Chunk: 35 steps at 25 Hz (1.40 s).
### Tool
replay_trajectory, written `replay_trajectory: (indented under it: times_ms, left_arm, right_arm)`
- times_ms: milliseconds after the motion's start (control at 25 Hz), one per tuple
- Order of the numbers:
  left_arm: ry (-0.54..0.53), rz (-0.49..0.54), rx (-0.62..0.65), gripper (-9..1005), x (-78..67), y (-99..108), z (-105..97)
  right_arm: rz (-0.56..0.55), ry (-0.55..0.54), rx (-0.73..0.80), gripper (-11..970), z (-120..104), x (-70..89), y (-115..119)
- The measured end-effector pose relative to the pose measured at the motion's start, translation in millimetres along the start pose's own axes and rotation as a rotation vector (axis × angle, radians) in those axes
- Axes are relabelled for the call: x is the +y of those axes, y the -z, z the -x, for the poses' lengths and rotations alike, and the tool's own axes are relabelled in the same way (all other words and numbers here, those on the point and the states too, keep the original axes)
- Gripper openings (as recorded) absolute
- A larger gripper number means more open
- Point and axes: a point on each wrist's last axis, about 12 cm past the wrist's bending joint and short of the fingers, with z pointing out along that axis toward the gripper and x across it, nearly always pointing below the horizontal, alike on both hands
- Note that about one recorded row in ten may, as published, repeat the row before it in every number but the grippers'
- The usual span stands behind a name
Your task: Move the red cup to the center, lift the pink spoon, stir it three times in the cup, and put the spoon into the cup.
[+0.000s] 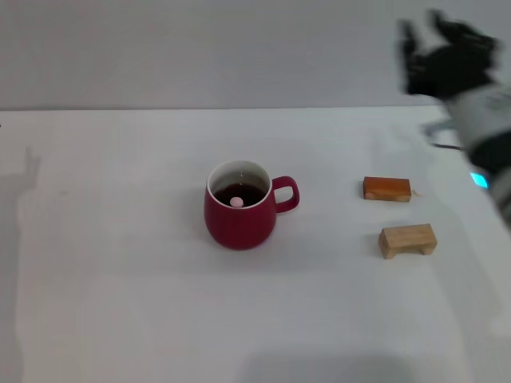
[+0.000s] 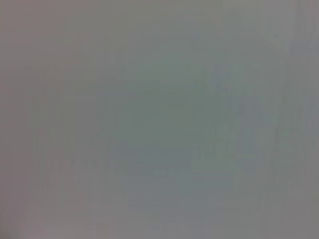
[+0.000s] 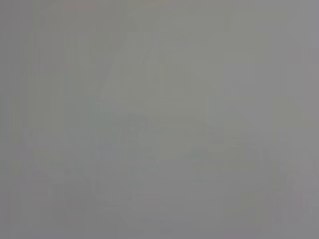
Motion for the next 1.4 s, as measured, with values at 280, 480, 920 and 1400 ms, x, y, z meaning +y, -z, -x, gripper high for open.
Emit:
replay_trajectory:
  times_ms: [280,480,920,1400]
  left_arm:
    - [0.001,-0.007,-0.005,829,-3.2,-2.7,2.1]
    - [0.003,-0.005,-0.015,829,-2.2,-3.5,4.2]
    - [0.007,0.012,-0.026,829,2.3,-4.7,6.8]
    - [-0.006,0.034,-0.018,829,9.4,-0.5,3.5]
  right_arm:
    - [-0.335,-0.116,0.13,466,-42.3,-87.6,47.3]
    - [-0.525,-0.129,0.139,571,-60.0,-121.5,86.8]
    - [-0.697,-0.156,0.014,731,-83.9,-148.2,114.4]
    - [-0.688,-0.135,-0.142,741,-108.0,-150.4,125.0]
